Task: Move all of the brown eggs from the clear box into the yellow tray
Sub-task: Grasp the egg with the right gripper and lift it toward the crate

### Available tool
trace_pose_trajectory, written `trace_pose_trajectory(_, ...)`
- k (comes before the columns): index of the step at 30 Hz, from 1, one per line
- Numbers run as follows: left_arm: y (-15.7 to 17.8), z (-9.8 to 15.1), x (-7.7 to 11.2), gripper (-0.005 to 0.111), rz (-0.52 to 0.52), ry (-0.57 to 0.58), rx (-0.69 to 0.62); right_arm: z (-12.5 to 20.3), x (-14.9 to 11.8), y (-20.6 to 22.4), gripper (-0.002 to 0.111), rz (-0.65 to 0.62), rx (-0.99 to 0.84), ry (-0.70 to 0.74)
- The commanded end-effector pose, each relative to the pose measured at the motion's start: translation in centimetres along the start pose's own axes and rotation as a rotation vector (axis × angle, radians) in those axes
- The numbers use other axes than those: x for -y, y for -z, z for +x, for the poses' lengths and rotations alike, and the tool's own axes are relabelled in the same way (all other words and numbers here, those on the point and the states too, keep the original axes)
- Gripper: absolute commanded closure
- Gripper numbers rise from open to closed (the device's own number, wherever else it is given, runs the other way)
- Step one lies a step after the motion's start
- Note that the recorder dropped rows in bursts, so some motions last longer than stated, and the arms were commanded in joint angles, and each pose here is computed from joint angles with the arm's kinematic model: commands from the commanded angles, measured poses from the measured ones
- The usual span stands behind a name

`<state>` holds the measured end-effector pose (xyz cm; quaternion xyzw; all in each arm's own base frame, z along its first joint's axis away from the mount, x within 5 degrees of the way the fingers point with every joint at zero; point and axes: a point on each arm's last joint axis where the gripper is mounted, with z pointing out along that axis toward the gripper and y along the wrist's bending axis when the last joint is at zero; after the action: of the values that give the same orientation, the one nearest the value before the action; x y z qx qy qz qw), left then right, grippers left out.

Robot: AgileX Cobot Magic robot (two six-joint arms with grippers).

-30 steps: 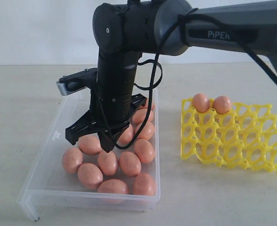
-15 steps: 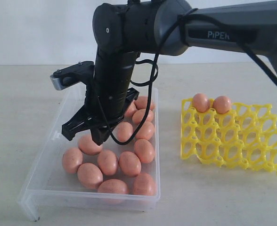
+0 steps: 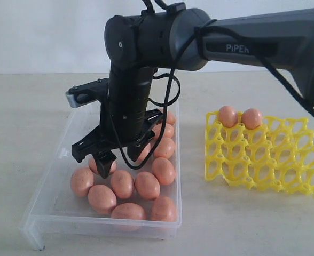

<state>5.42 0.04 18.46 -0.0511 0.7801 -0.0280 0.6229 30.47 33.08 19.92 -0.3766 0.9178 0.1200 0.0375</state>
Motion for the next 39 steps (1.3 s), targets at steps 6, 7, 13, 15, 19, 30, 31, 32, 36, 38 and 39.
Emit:
trace_pose_trajectory(6,0.0,-0.1,0.0,0.111,0.004,0.002,0.008,0.1,1.1,-5.2,0.045,0.020,-0.099,-0.080)
trace_pose_trajectory(7,0.0,-0.1,0.0,0.111,0.004,0.002,0.008,0.0,1.2,-5.5,0.045,0.021,-0.098,-0.081)
trace_pose_trajectory(13,0.0,-0.1,0.0,0.111,0.004,0.002,0.008,-0.1,1.4,-6.4,0.088,0.027,-0.087,-0.089)
trace_pose_trajectory(15,0.0,-0.1,0.0,0.111,0.004,0.002,0.008,-0.2,1.4,-6.4,0.108,0.027,-0.076,-0.072)
trace_pose_trajectory(19,0.0,-0.1,0.0,0.111,0.004,0.002,0.008,-0.7,1.2,-5.6,0.109,0.022,-0.076,-0.043)
trace_pose_trajectory(30,0.0,-0.1,0.0,0.111,0.004,0.002,0.008,-4.8,-1.8,10.8,0.109,0.034,0.424,0.055)
trace_pose_trajectory(31,0.0,-0.1,0.0,0.111,0.004,0.002,0.008,-4.8,-2.0,12.0,0.109,0.032,0.482,0.036)
trace_pose_trajectory(32,0.0,-0.1,0.0,0.111,0.004,0.002,0.008,-4.9,-2.1,13.2,0.109,0.034,0.546,0.006)
trace_pose_trajectory(36,0.0,-0.1,0.0,0.111,0.004,0.002,0.008,-4.9,-2.7,16.0,0.109,0.037,0.707,-0.065)
trace_pose_trajectory(38,0.0,-0.1,0.0,0.111,0.004,0.002,0.008,-4.7,-3.7,16.8,0.109,0.068,0.789,-0.032)
trace_pose_trajectory(39,0.0,-0.1,0.0,0.111,0.004,0.002,0.008,-4.5,-4.4,17.0,0.109,0.086,0.840,-0.014)
